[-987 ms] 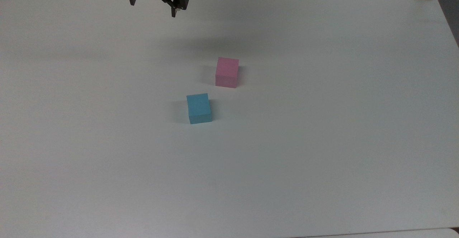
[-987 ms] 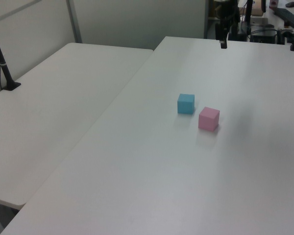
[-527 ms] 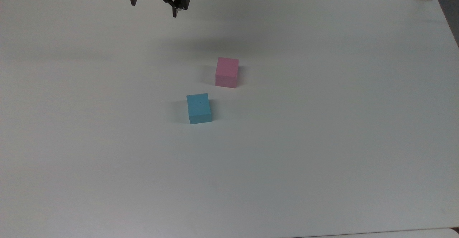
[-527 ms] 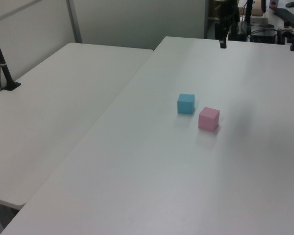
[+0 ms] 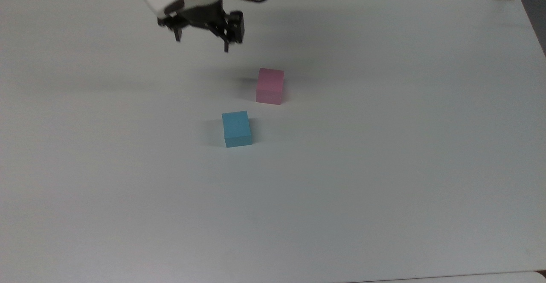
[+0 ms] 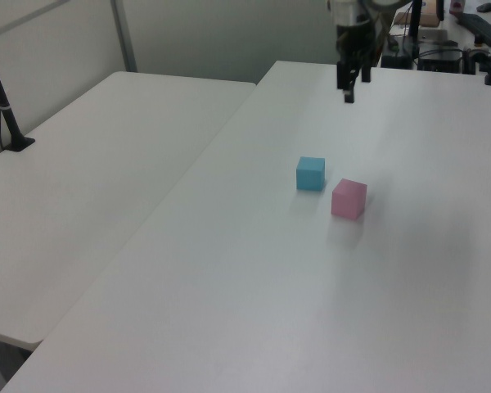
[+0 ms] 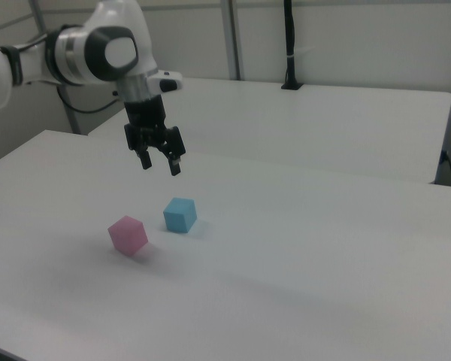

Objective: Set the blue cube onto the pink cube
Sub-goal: 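Lower the gripper over the light-blue cube and close on it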

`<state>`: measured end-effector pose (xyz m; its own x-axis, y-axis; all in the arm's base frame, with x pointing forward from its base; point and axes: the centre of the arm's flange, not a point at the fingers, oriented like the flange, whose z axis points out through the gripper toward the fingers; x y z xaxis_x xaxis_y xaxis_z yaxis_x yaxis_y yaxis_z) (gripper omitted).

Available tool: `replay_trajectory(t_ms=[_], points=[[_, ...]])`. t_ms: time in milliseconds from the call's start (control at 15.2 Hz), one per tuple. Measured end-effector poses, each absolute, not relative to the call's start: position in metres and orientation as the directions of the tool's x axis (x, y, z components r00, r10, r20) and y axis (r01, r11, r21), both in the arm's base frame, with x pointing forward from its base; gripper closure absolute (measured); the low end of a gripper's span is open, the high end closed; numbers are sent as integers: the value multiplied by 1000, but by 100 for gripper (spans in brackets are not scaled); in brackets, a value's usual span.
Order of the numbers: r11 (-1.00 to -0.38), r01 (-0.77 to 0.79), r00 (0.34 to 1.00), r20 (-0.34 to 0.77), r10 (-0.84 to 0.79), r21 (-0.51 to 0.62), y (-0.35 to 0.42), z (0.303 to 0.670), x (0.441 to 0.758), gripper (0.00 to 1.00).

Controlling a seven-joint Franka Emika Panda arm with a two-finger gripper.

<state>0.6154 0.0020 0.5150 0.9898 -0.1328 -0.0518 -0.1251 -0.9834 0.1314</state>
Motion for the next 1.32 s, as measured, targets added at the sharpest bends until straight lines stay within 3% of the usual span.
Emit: replay_trajectory(t_ms=[461, 658, 856, 922, 987, 1119, 1251, 1316], points=[[-995, 53, 999, -17, 52, 80, 47, 413, 682, 0], [-993, 83, 997, -18, 81, 86, 65, 367, 694, 0], [-991, 97, 995, -15, 96, 91, 73, 350, 699, 9], [-991, 94, 996, -7, 94, 96, 68, 353, 701, 20], [-991, 93, 996, -7, 93, 98, 65, 354, 701, 21], [-991, 94, 996, -9, 94, 99, 64, 352, 701, 16], [-987, 123, 992, -10, 123, 105, 57, 355, 702, 0], [-984, 141, 990, -10, 141, 111, 50, 357, 703, 0]])
